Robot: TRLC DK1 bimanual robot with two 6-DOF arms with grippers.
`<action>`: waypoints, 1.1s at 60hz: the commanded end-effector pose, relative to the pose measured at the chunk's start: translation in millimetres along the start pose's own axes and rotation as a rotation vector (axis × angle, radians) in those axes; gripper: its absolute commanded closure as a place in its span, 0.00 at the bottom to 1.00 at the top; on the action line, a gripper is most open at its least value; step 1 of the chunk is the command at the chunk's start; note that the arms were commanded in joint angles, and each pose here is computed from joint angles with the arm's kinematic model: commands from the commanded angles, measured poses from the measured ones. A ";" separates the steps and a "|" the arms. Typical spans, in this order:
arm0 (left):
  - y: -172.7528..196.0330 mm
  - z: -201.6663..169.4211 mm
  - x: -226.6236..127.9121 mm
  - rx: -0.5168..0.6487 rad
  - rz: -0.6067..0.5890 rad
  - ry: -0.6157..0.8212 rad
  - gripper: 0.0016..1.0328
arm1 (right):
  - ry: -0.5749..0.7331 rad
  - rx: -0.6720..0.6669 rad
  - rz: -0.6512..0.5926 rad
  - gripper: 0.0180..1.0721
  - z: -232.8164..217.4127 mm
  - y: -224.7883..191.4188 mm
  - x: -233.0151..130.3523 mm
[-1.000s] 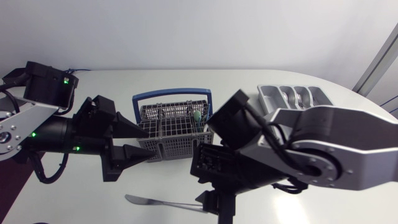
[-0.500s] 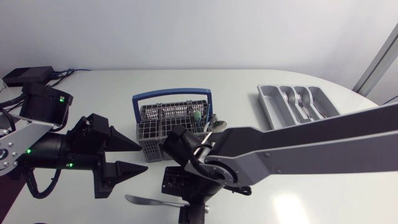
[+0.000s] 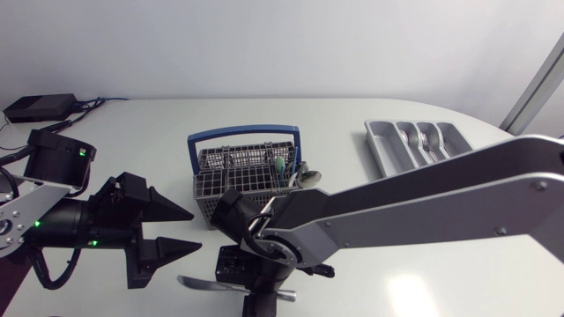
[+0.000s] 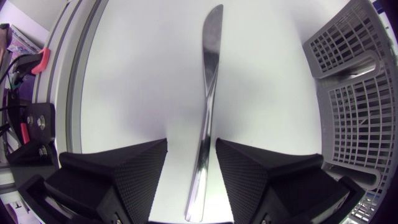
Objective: Unload the cutlery basket into the drawer organizer.
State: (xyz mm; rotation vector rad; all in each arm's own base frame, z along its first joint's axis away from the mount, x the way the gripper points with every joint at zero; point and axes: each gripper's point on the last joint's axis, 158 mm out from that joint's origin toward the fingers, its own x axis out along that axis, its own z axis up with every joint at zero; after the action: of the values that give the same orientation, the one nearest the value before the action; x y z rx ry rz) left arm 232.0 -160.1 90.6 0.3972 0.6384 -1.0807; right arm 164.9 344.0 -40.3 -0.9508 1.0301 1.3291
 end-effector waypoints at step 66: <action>-16.7 -26.3 6.1 0.010 -0.056 0.013 0.28 | 0.063 -0.030 0.046 0.94 -15.8 9.3 7.7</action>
State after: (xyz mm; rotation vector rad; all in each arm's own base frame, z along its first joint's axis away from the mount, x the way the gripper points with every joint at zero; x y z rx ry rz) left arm 218.7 -155.1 72.8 0.4006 0.6551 -1.1120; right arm 168.9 353.5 -42.1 -0.9673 1.0171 1.3540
